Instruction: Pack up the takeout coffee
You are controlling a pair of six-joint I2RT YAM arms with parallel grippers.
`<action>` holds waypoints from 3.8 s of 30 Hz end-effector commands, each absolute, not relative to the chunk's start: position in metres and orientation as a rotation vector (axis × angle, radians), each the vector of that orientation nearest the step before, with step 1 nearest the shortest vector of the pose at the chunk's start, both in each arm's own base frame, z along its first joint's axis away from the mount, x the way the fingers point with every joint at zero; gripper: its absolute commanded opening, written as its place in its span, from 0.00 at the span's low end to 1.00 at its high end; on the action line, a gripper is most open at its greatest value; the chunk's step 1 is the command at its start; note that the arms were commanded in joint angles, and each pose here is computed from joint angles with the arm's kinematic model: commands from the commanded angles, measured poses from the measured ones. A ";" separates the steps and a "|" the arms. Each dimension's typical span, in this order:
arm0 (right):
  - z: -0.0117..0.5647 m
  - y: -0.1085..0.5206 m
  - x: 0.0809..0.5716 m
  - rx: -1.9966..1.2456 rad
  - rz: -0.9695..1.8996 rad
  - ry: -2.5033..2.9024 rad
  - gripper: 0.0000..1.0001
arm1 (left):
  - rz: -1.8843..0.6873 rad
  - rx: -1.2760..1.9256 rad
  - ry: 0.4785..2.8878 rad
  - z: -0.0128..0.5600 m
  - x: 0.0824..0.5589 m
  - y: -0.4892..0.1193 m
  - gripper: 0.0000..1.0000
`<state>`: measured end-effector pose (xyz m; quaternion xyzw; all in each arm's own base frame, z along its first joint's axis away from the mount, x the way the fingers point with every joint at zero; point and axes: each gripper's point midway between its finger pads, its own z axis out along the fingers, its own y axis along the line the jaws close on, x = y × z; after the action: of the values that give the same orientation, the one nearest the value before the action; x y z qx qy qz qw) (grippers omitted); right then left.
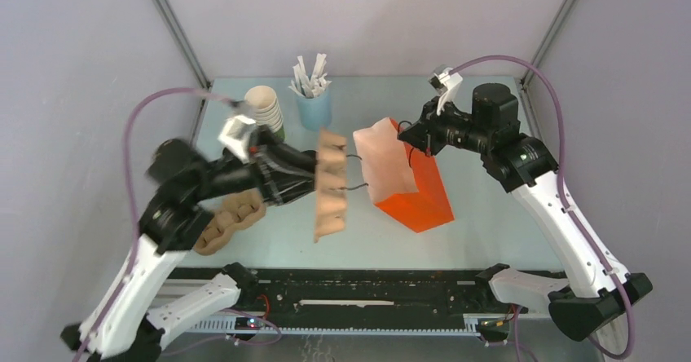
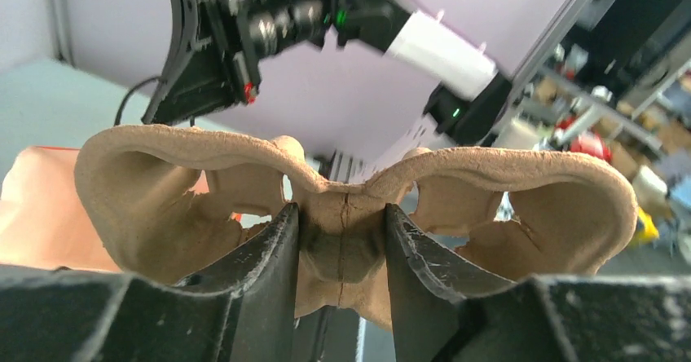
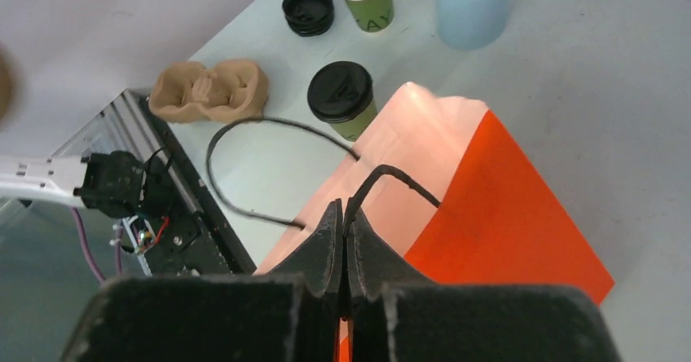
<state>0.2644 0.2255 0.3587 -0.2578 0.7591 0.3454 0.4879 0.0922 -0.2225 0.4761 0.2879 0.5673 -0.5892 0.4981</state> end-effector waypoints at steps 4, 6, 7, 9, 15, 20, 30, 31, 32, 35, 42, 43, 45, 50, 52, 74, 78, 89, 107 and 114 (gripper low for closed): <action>0.362 0.238 0.245 -0.913 1.003 1.701 0.00 | -1.311 1.031 1.317 0.419 0.132 -0.273 0.22; 0.359 0.239 0.243 -0.947 1.050 1.694 0.00 | -1.302 1.090 1.265 0.418 0.130 -0.275 0.24; 0.358 0.239 0.243 -0.955 1.065 1.695 0.00 | -1.291 1.098 1.256 0.417 0.133 -0.277 0.25; 0.356 0.240 0.241 -0.967 1.092 1.697 0.00 | -1.298 1.121 1.260 0.412 0.137 -0.282 0.26; 0.359 0.243 0.239 -0.976 1.114 1.679 0.00 | -1.544 1.196 1.395 0.378 0.134 -0.303 0.27; 0.361 0.244 0.237 -0.979 1.123 1.674 0.00 | -1.632 1.208 1.387 0.374 0.137 -0.314 0.26; 0.367 0.243 0.240 -0.944 1.132 1.668 0.00 | -1.675 1.157 1.487 0.346 0.143 -0.318 0.26; 0.368 0.243 0.240 -0.940 1.134 1.669 0.00 | -1.668 1.155 1.488 0.343 0.141 -0.316 0.26; 0.368 0.243 0.240 -0.938 1.137 1.671 0.00 | -1.662 1.149 1.492 0.340 0.141 -0.315 0.26; 0.369 0.244 0.239 -0.937 1.145 1.667 0.00 | -1.655 1.139 1.515 0.330 0.143 -0.315 0.25; 0.372 0.247 0.227 -0.989 1.214 1.633 0.00 | -1.699 1.156 1.550 0.325 0.171 -0.324 0.24; 0.372 0.247 0.226 -0.995 1.221 1.632 0.00 | -1.691 1.143 1.558 0.324 0.177 -0.324 0.24; 0.372 0.247 0.223 -1.005 1.232 1.631 0.00 | -1.675 1.132 1.590 0.321 0.185 -0.324 0.24; 0.371 0.248 0.225 -0.994 1.231 1.638 0.00 | -1.440 1.048 1.778 0.288 0.219 -0.324 0.25; 0.371 0.247 0.226 -0.988 1.222 1.642 0.00 | -1.353 0.989 1.839 0.277 0.233 -0.322 0.25; 0.370 0.261 0.228 -0.813 1.185 1.767 0.00 | -0.502 0.508 1.980 0.254 0.302 -0.281 0.24; 0.371 0.261 0.226 -0.732 1.224 1.805 0.00 | -0.452 0.441 2.003 0.244 0.308 -0.283 0.24; 0.378 0.258 0.211 -0.695 1.265 1.775 0.00 | -0.383 0.533 2.014 0.204 0.294 -0.310 0.26; 0.367 0.262 0.201 -0.777 1.199 1.779 0.00 | -0.282 0.509 2.012 0.156 0.295 -0.327 0.30; 0.367 0.265 0.200 -0.789 1.187 1.769 0.00 | -0.203 0.521 2.041 0.144 0.297 -0.320 0.30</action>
<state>0.2089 0.2613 0.3484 -0.2907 0.7358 0.4646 0.3977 0.2967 -0.3351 0.1687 0.2125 0.8255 -0.1321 0.5058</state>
